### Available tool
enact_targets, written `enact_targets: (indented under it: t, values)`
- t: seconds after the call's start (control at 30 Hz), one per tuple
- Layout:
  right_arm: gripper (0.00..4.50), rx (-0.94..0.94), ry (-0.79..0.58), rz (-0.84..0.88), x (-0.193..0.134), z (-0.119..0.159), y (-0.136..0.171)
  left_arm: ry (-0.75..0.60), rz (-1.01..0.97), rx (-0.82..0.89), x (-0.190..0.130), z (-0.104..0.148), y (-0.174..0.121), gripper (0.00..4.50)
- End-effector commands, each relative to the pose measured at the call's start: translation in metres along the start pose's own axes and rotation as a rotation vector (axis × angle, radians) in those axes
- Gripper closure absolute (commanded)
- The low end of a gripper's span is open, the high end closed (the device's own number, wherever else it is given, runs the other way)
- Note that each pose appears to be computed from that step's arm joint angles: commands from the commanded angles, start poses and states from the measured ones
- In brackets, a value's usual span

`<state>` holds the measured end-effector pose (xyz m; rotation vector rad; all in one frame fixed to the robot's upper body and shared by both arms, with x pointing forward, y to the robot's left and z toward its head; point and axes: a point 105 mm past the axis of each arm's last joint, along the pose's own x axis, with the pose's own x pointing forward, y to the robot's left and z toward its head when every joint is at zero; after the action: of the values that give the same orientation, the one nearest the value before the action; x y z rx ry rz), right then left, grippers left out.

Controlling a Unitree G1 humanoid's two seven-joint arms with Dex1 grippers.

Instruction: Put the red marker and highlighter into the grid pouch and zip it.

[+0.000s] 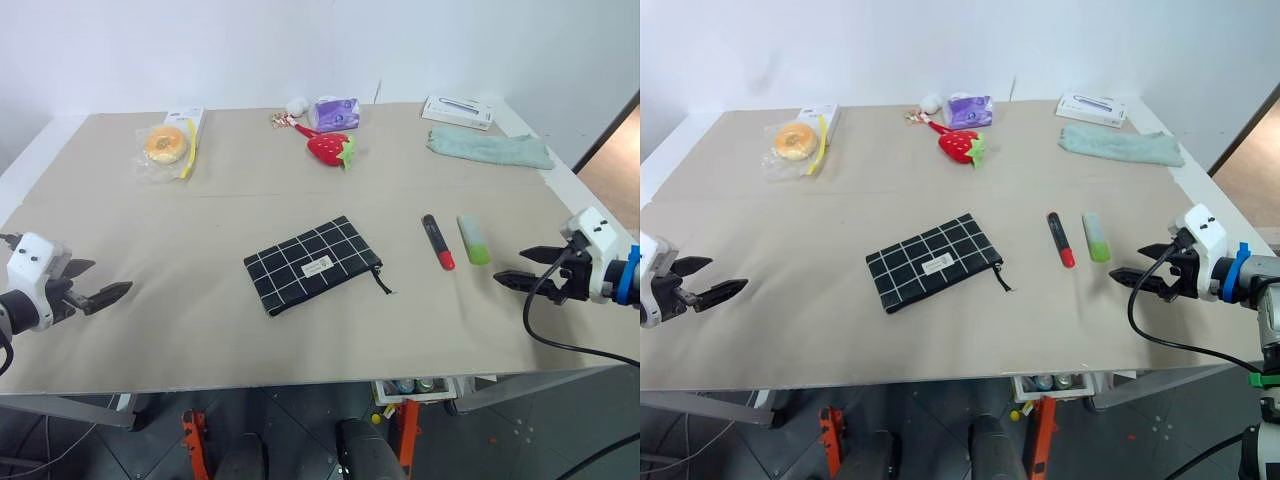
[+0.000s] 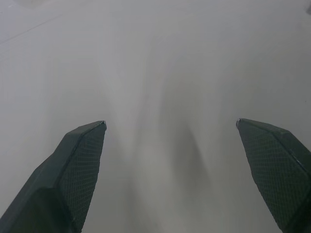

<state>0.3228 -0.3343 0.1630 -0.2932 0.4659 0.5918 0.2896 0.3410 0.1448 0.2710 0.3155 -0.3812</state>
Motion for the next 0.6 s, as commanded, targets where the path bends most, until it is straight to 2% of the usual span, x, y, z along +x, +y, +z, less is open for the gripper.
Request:
enact_targets:
  t: [0.03,0.6]
  values:
    - [0.0,-0.03,-0.029,-0.011,-0.0055,0.0111,-0.0013,-0.039,0.015,0.035,-0.0053,0.0164,0.0045,0.06]
    - [0.0,-0.031,-0.032,-0.013,-0.006,0.0133,-0.0022,-0.053,0.009,0.025,-0.003,0.0195,0.0025,0.06]
